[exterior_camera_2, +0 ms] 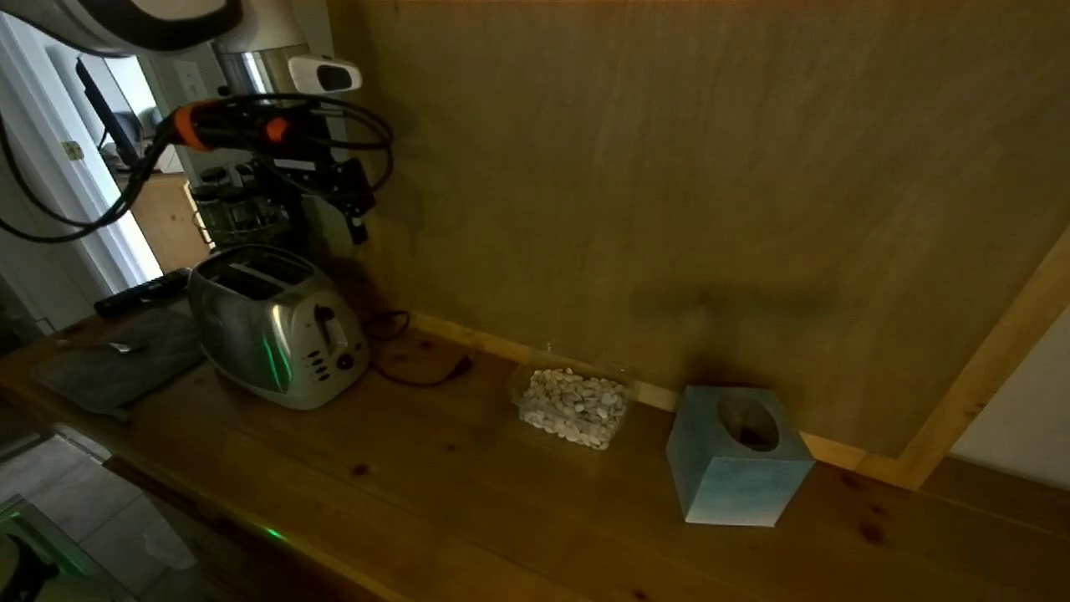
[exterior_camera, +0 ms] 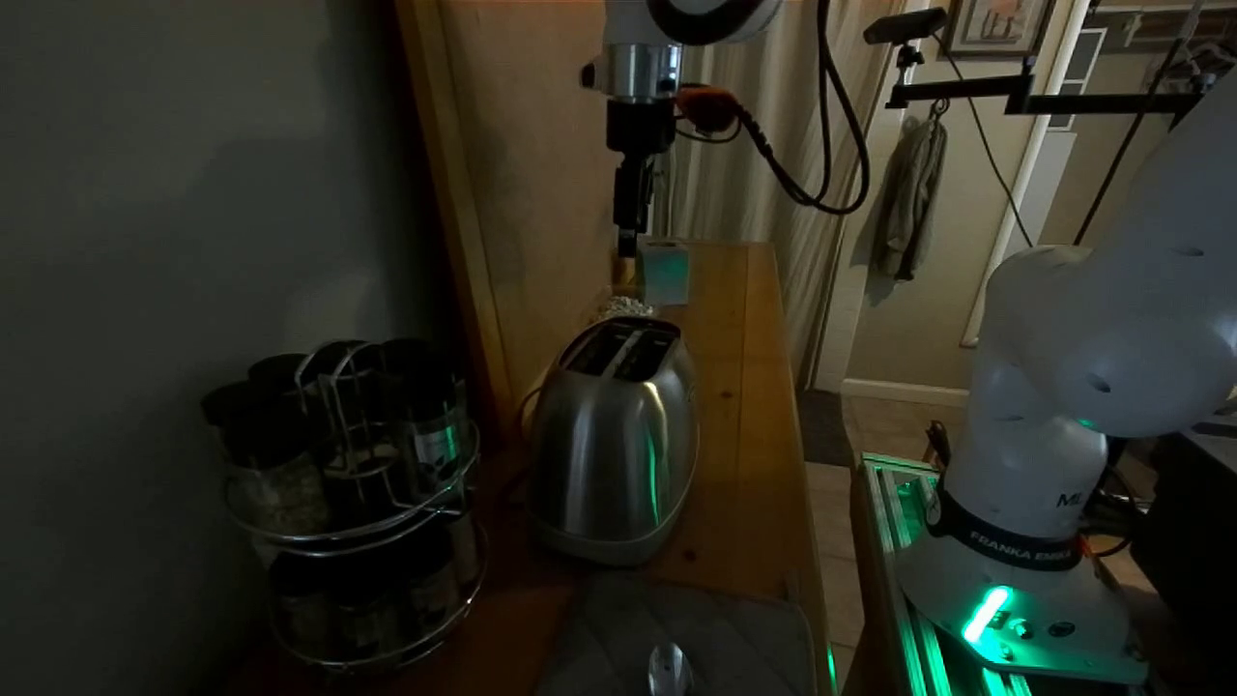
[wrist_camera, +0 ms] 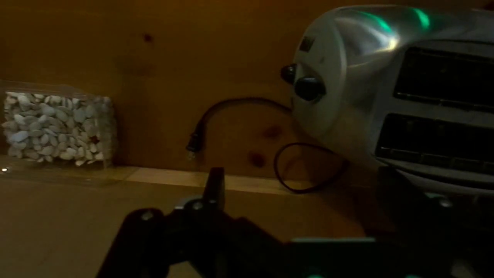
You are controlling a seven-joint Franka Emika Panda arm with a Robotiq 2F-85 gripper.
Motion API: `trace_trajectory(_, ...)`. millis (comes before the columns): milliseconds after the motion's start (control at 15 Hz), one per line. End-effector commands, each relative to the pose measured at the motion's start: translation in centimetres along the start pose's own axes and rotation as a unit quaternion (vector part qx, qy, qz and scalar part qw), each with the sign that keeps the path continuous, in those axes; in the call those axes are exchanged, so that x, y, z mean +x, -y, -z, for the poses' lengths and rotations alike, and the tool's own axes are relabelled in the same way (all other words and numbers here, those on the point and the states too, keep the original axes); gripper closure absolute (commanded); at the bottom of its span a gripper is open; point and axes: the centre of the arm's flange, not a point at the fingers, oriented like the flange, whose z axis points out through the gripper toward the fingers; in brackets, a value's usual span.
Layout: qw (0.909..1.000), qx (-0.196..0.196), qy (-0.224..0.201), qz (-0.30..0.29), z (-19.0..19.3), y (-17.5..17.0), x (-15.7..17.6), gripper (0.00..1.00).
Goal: Push the lever on the toaster downwards.
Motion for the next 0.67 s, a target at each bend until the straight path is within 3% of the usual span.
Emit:
trace_trajectory(0, 0.9990, -0.023, 0.017, -0.033, -1.5, -1.7, -2.1, 0.26)
trace_trajectory(133, 0.9979, -0.015, 0.033, -0.053, -2.3, -2.4, -2.8, 0.32)
trace_trajectory(600, 0.9973, 0.006, 0.053, -0.050, -4.6, -2.0, -4.1, 0.82)
